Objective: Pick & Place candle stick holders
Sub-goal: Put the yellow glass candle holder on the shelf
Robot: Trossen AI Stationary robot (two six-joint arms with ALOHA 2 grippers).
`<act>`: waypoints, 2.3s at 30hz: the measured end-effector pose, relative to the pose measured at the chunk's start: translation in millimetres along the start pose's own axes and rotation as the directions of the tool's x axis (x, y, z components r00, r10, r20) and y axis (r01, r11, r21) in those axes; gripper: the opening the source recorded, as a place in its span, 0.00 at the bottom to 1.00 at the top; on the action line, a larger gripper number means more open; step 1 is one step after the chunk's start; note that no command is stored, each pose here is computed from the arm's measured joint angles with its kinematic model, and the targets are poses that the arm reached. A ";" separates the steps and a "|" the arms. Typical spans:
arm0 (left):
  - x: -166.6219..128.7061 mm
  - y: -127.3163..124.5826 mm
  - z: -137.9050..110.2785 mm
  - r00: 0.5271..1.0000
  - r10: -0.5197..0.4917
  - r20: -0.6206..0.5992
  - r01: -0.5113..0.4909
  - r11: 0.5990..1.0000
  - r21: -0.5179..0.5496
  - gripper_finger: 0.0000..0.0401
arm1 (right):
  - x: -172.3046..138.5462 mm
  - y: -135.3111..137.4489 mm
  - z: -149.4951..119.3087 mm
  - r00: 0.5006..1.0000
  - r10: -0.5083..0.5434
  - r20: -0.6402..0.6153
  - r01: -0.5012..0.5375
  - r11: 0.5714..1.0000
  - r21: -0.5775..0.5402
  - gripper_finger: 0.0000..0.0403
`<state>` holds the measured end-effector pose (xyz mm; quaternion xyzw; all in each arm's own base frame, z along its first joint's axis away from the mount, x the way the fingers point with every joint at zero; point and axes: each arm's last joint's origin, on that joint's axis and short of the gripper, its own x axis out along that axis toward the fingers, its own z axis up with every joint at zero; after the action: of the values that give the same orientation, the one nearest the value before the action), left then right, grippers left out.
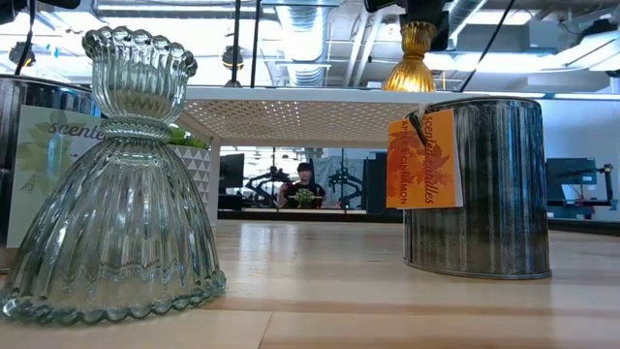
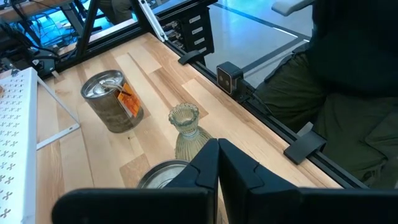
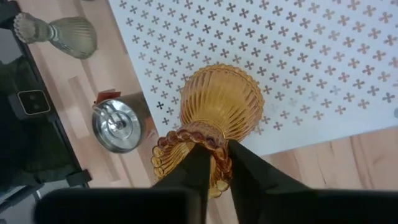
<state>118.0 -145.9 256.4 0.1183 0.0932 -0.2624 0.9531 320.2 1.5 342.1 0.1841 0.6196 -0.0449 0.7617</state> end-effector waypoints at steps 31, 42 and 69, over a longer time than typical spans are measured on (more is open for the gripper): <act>0.0 0.0 0.0 1.000 0.000 0.000 0.000 1.000 0.000 0.02 | -92.5 35.4 -24.7 0.971 -0.024 0.237 0.067 0.982 -0.176 0.07; 0.0 0.0 -0.1 1.000 0.000 -0.001 0.000 1.000 0.000 0.02 | -84.0 101.9 -74.3 0.933 -0.142 0.332 0.250 0.917 -0.310 0.00; 0.0 0.0 -0.3 1.000 0.000 -0.003 0.000 1.000 0.002 0.02 | 46.2 76.4 -133.2 0.743 -0.203 0.638 0.277 0.961 -0.016 0.00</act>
<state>118.0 -145.8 256.1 0.1196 0.0945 -0.2624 0.9528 229.8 124.5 292.9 0.0345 0.3486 -0.1675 0.9215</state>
